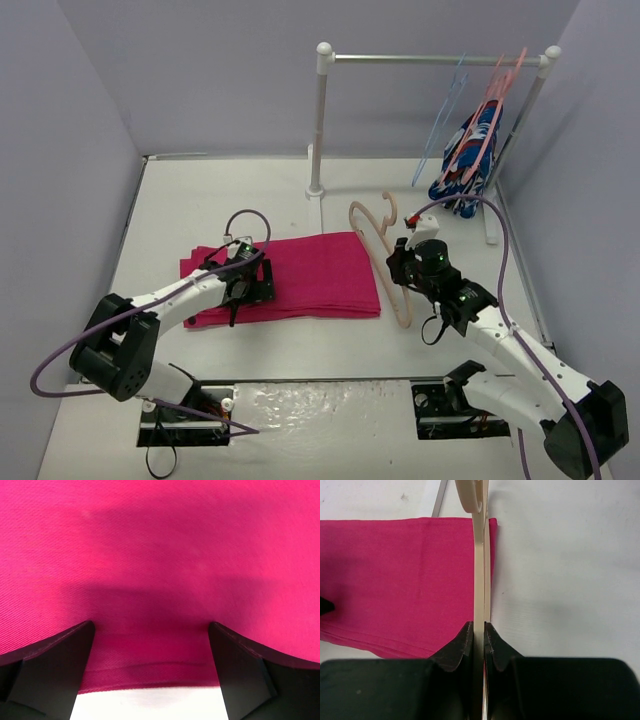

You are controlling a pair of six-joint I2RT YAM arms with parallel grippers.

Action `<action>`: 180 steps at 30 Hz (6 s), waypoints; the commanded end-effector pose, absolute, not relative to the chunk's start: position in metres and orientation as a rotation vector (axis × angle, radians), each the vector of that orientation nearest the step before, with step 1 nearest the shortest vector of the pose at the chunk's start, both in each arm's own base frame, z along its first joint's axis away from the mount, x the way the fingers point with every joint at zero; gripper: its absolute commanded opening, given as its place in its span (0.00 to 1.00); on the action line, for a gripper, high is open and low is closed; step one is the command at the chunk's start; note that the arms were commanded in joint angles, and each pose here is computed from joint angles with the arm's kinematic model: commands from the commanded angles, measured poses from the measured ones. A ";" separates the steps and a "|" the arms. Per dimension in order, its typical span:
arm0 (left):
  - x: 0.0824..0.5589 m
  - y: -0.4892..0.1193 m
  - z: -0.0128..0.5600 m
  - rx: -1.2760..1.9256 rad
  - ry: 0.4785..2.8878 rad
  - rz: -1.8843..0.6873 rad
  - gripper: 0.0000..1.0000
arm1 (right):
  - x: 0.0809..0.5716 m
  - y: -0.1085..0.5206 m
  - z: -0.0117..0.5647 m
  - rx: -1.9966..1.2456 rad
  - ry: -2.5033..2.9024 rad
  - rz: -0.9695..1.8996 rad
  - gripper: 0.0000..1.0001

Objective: Place the trousers on the hanger
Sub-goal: Pick up the hanger from the clothesline, then place the trousers on the hanger.

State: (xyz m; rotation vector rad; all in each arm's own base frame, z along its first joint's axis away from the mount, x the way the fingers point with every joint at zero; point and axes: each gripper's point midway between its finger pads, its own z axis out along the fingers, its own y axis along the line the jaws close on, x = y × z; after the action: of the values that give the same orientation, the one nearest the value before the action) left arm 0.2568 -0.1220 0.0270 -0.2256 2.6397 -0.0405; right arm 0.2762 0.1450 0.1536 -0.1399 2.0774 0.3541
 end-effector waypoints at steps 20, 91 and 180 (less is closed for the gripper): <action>0.312 -0.306 0.138 0.051 2.370 -0.359 0.88 | 0.287 0.120 0.190 0.110 1.902 0.274 0.00; 0.345 -0.417 0.187 -0.005 2.229 -0.684 0.00 | 0.269 0.188 0.170 0.011 1.823 0.659 0.00; 0.336 -0.405 0.198 1.017 1.348 -0.898 0.22 | 0.262 0.233 0.146 -0.152 1.906 0.690 0.00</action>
State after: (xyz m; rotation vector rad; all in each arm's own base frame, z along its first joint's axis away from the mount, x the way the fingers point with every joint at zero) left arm 0.3303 -0.3984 0.1552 1.0288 1.5447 -0.8586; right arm 0.2517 0.2103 0.0919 -0.1568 2.0558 0.5708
